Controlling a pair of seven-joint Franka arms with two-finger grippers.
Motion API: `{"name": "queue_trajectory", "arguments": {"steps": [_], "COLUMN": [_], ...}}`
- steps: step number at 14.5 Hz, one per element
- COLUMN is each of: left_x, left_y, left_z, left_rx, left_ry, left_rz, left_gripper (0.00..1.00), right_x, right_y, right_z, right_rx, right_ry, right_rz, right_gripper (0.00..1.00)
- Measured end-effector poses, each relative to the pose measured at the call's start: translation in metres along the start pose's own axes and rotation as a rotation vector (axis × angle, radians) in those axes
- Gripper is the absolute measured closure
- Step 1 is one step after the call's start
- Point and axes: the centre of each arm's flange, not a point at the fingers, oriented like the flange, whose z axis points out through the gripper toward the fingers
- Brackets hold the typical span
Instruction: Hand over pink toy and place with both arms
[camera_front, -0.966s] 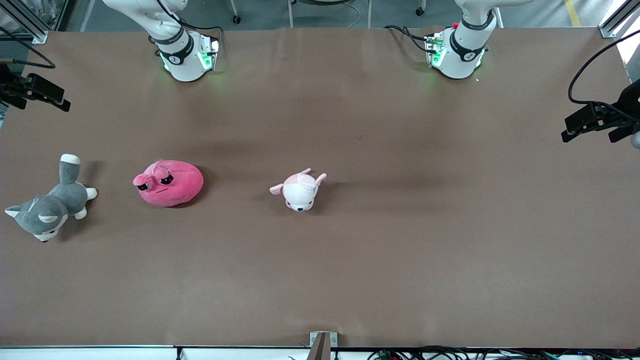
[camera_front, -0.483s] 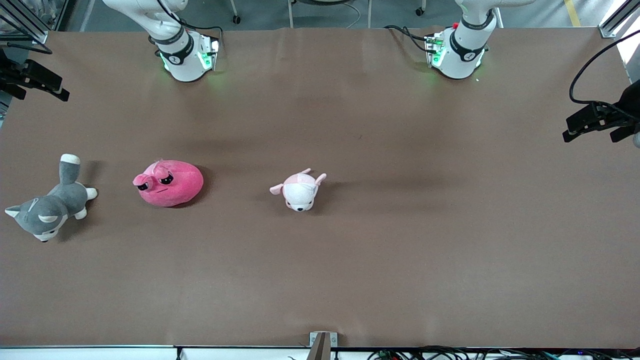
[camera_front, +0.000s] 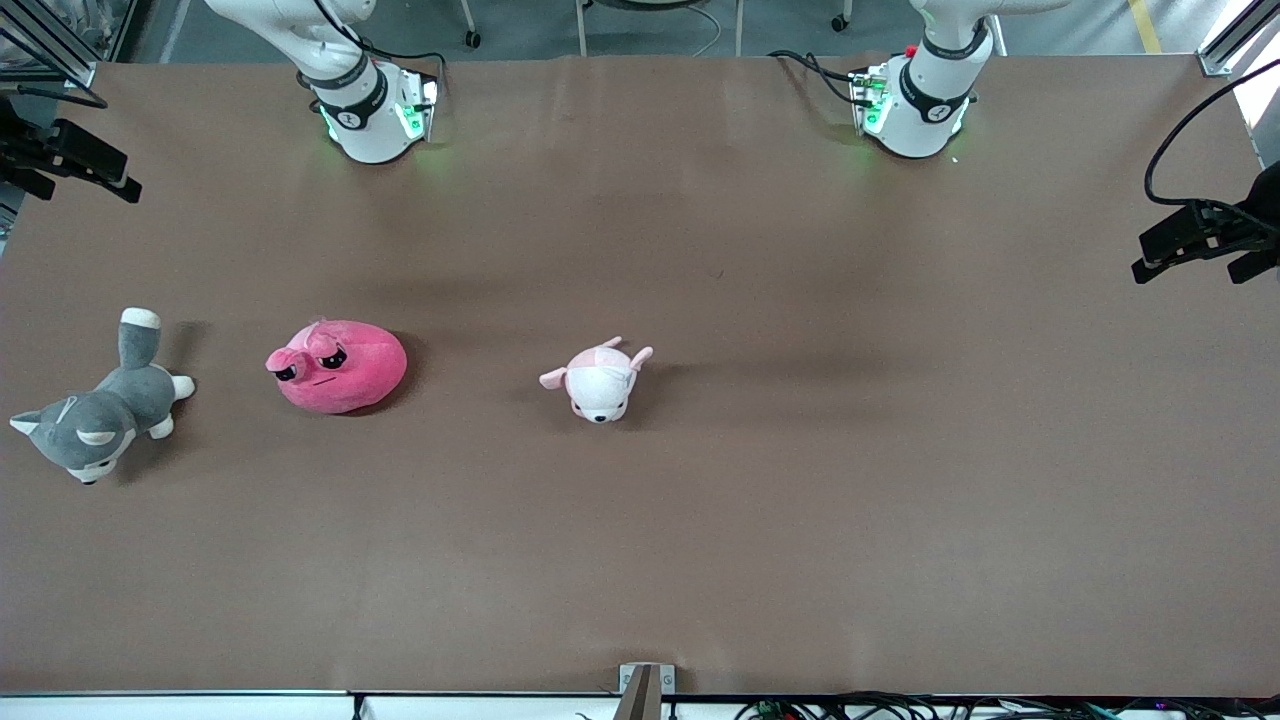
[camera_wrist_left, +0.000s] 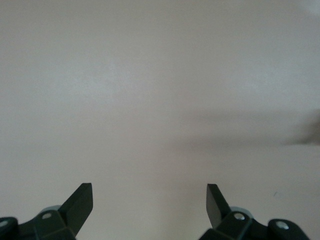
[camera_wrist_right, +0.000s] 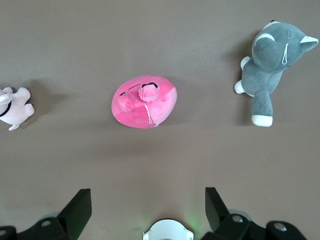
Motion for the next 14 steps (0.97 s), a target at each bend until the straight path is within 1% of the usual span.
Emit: {"name": "queue_trajectory", "arguments": {"steps": [4, 7, 14], "left_x": [-0.0022, -0.0021, -0.0020], "left_y": [0.0001, -0.0006, 0.0004], "left_z": [-0.0045, -0.0042, -0.0034], "left_rx": [0.000, 0.000, 0.000], "left_ry": [0.008, 0.007, 0.006], "left_rz": [0.000, -0.001, 0.002], "left_gripper": [0.00, 0.00, 0.00], "right_x": [-0.0006, -0.0008, -0.0006], "right_y": [-0.0009, -0.0078, -0.0093], "right_z": [0.0004, 0.0007, 0.0006], "right_rx": [-0.004, -0.022, -0.024], "right_ry": [-0.005, -0.005, -0.004], "right_rz": [-0.003, -0.018, -0.021], "right_gripper": [0.00, 0.00, 0.00]}}
